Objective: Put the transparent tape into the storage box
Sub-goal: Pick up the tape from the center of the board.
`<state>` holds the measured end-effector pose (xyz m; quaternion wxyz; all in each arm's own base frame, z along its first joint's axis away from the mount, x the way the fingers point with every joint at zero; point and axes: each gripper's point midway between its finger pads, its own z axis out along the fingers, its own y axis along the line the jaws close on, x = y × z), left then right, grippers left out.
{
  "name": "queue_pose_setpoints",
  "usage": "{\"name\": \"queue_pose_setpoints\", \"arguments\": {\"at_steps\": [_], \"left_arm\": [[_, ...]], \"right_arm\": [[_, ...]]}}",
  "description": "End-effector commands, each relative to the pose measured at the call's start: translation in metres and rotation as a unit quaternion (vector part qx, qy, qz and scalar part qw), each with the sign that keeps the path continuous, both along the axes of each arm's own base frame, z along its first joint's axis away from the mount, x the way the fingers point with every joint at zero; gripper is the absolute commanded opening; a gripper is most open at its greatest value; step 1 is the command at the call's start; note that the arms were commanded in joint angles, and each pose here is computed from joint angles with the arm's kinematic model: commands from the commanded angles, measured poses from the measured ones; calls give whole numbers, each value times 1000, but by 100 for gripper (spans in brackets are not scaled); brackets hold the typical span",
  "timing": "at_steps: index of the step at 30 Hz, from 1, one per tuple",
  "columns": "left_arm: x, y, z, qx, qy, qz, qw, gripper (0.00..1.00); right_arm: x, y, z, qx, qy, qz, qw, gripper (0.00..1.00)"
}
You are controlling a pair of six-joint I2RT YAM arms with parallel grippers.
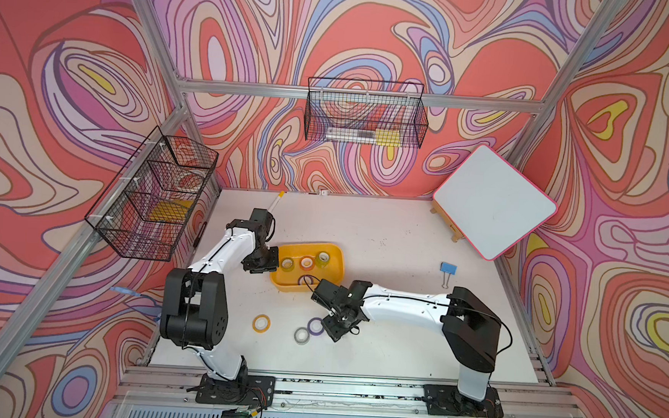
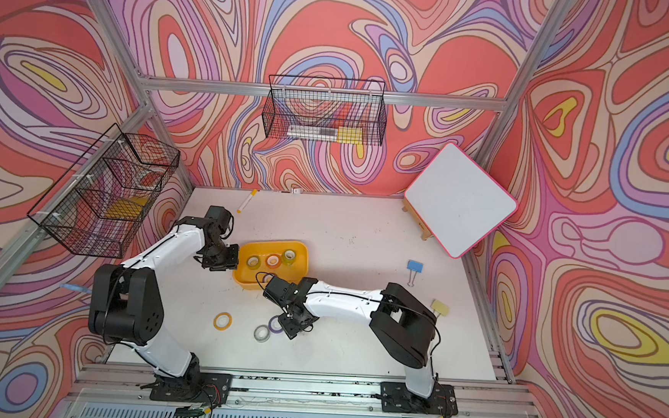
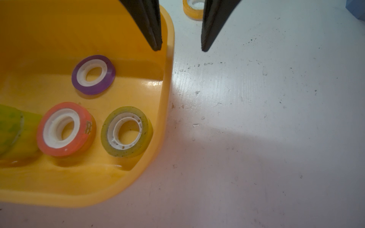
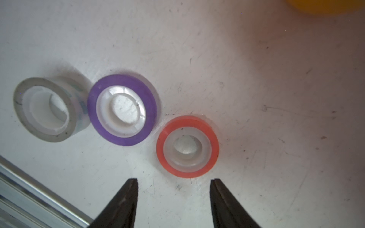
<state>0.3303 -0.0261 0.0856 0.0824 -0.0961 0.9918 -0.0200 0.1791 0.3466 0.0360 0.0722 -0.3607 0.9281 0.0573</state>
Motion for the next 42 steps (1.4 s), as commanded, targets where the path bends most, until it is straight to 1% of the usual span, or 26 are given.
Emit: {"name": "queue_pose_setpoints", "arguments": {"at_steps": [1, 7, 20, 26, 27, 30, 35, 38, 42], "left_arm": [[-7, 0, 4, 3, 3, -8, 1000, 38], [-7, -1, 4, 0, 3, -8, 1000, 37], [-6, -2, 6, -4, 0, -10, 1000, 37], [-6, -2, 6, -4, -1, -10, 1000, 36], [-6, -2, 6, -3, 0, -10, 1000, 36], [-6, -1, 6, -1, 0, -10, 1000, 36], [-6, -1, 6, 0, 0, -10, 1000, 36], [-6, -1, 6, -1, 0, -10, 1000, 36], [-6, -1, 7, 0, 0, -10, 1000, 35]], "right_arm": [[-2, 0, -12, -8, 6, -2, 1000, 59], [-4, -4, -20, -21, 14, -17, 1000, 60], [1, -10, -26, -46, 8, -34, 998, 63], [5, -10, -25, -40, -1, -42, 998, 65], [6, -9, -25, -39, -1, -42, 998, 68], [6, -7, -24, -32, -2, -41, 999, 69], [9, -4, -21, -23, -7, -42, 999, 69], [12, 2, -18, -8, -18, -38, 999, 66], [16, 8, -22, -7, -19, -36, 999, 64]]}}
